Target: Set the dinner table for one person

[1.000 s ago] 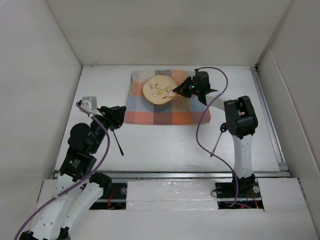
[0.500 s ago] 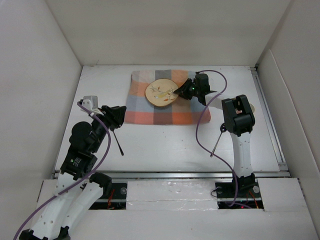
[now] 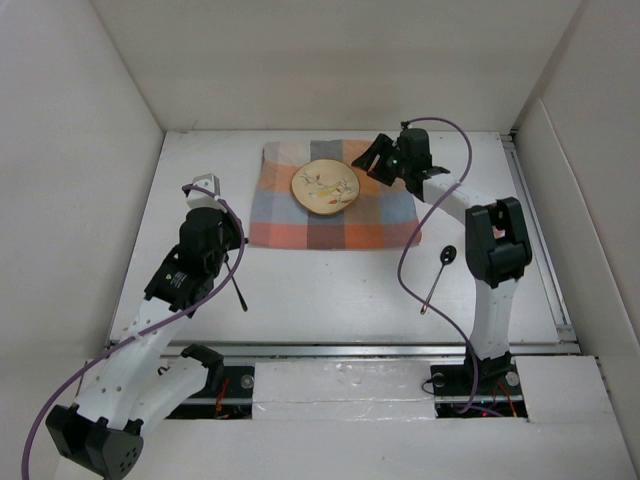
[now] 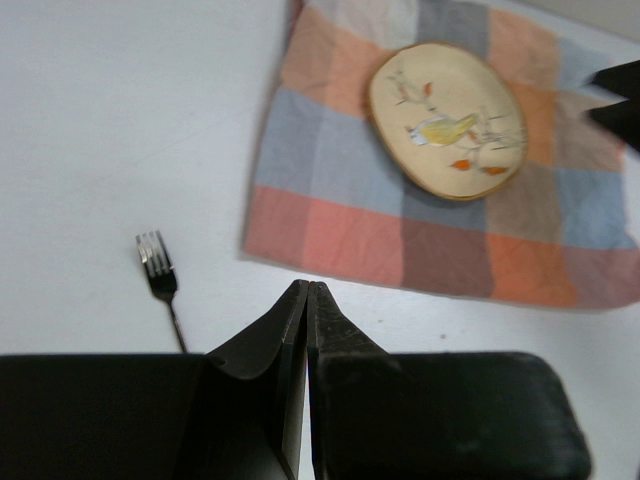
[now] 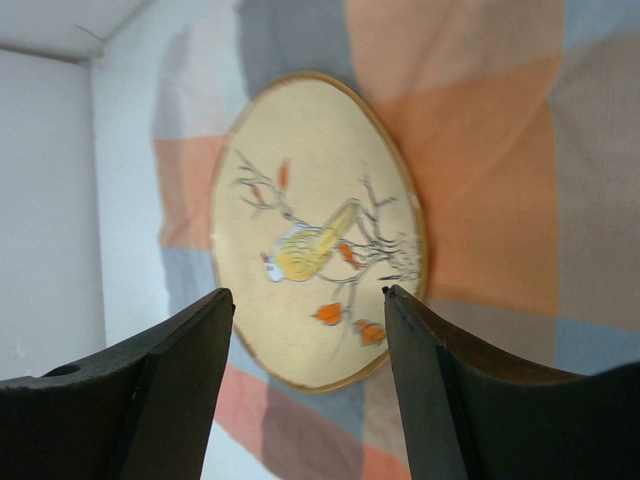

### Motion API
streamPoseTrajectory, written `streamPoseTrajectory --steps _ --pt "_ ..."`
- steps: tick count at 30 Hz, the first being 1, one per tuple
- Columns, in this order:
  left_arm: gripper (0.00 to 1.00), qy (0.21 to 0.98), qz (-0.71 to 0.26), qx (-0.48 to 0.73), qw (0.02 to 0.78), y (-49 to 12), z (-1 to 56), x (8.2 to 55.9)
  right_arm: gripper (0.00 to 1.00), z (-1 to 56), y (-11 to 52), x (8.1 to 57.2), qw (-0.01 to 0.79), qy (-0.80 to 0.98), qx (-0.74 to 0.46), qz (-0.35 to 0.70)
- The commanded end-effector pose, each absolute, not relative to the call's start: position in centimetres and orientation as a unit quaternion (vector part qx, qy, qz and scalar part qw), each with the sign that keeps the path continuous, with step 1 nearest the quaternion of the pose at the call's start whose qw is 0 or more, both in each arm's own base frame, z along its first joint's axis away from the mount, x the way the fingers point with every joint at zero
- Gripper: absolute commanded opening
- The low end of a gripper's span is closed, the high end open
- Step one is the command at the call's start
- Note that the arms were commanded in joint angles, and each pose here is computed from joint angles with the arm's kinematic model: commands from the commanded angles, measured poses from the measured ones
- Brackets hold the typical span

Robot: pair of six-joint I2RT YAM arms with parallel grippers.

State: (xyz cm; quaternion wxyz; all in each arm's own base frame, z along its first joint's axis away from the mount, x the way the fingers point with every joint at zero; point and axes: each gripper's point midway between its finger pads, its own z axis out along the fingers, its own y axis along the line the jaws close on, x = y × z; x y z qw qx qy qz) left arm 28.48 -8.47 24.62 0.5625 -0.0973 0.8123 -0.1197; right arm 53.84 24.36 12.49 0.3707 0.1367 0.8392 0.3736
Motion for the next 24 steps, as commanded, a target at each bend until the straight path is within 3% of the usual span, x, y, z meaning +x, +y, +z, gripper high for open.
streamPoseTrajectory --steps 1,5,6,7,8,11,13,18,24 --pt "0.0 0.826 -0.039 -0.121 0.549 -5.7 23.7 28.6 0.69 19.9 21.9 53.5 0.454 0.813 0.112 0.347" --pt "0.0 0.853 -0.008 -0.131 0.505 -4.9 20.5 29.1 0.71 17.8 19.9 51.7 0.438 0.829 0.114 0.329" --pt "0.11 0.868 0.001 -0.126 0.481 -5.0 18.7 29.2 0.71 17.2 19.6 51.4 0.435 0.828 0.117 0.334" --pt "0.13 0.87 0.012 -0.141 0.472 -4.2 18.0 29.4 0.7 18.0 19.2 50.8 0.442 0.821 0.116 0.342" --pt "0.13 0.879 0.013 -0.149 0.453 -3.7 17.1 29.5 0.67 16.1 19.0 49.3 0.426 0.828 0.124 0.343" --pt "0.2 0.899 -0.018 -0.171 0.404 -2.5 13.5 30.0 0.5 17.9 19.0 46.7 0.456 0.806 0.113 0.36" --pt "0.3 0.916 -0.034 -0.165 0.365 -3.1 11.1 30.3 0.39 19.3 19.1 45.5 0.474 0.794 0.101 0.367" --pt "0.29 0.944 -0.016 -0.182 0.274 -3.0 5.9 30.2 0.41 25.4 19.7 40.1 0.531 0.754 0.058 0.383" --pt "0.29 0.958 -0.009 -0.192 0.213 -3.2 2.7 28.3 0.47 28.3 19.2 37.1 0.56 0.736 0.041 0.379"
